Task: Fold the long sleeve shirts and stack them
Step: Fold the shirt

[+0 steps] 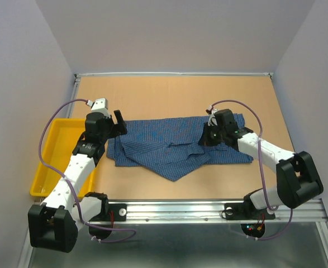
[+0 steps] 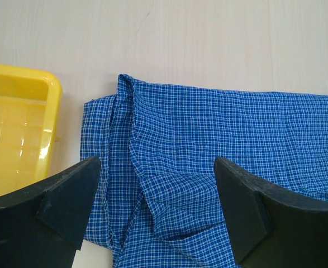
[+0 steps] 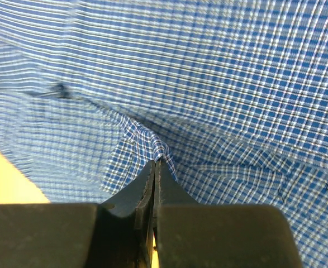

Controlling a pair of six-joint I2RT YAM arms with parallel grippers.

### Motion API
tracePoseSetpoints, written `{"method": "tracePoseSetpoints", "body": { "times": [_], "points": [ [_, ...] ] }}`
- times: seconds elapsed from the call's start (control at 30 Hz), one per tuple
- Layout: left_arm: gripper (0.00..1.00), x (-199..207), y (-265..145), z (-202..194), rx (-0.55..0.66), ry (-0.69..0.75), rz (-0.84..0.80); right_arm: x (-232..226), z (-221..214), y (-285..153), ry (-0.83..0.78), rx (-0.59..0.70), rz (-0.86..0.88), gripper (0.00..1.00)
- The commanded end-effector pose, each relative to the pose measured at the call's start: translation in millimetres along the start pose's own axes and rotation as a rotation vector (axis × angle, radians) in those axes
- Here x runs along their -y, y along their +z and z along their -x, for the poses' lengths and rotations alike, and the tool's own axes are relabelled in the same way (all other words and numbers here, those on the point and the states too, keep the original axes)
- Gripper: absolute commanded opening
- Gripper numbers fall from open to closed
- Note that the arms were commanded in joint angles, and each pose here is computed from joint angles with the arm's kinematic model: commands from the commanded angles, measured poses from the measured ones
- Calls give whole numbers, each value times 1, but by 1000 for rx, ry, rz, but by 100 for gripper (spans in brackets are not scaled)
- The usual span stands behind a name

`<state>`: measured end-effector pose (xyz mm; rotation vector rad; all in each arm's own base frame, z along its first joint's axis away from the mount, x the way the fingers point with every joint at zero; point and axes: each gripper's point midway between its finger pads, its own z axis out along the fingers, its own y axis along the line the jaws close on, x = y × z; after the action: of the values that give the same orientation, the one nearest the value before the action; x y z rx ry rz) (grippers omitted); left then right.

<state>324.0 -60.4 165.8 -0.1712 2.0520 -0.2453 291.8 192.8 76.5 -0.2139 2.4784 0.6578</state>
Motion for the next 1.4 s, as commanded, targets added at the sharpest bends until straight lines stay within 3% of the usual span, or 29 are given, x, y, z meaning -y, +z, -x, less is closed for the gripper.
{"method": "tracePoseSetpoints", "body": {
  "times": [0.0, 0.17, 0.4, 0.9, 1.37],
  "points": [
    [95, 4, -1, 17, 53, 9, -17, -30, 61, -33, -60, 158, 66, 1],
    [95, 4, -1, 16, 53, 10, -17, -44, 117, -66, -91, 289, 19, 0],
    [95, 9, 1, 12, 33, 15, -49, -8, 169, -88, -95, 431, -256, 1],
    [93, 60, 25, -10, -145, -37, -282, 73, 141, -55, 27, 346, -528, 1],
    [92, 77, 36, -14, -187, -123, -273, 96, 124, -27, 86, 282, -567, 0]
  ]
}}
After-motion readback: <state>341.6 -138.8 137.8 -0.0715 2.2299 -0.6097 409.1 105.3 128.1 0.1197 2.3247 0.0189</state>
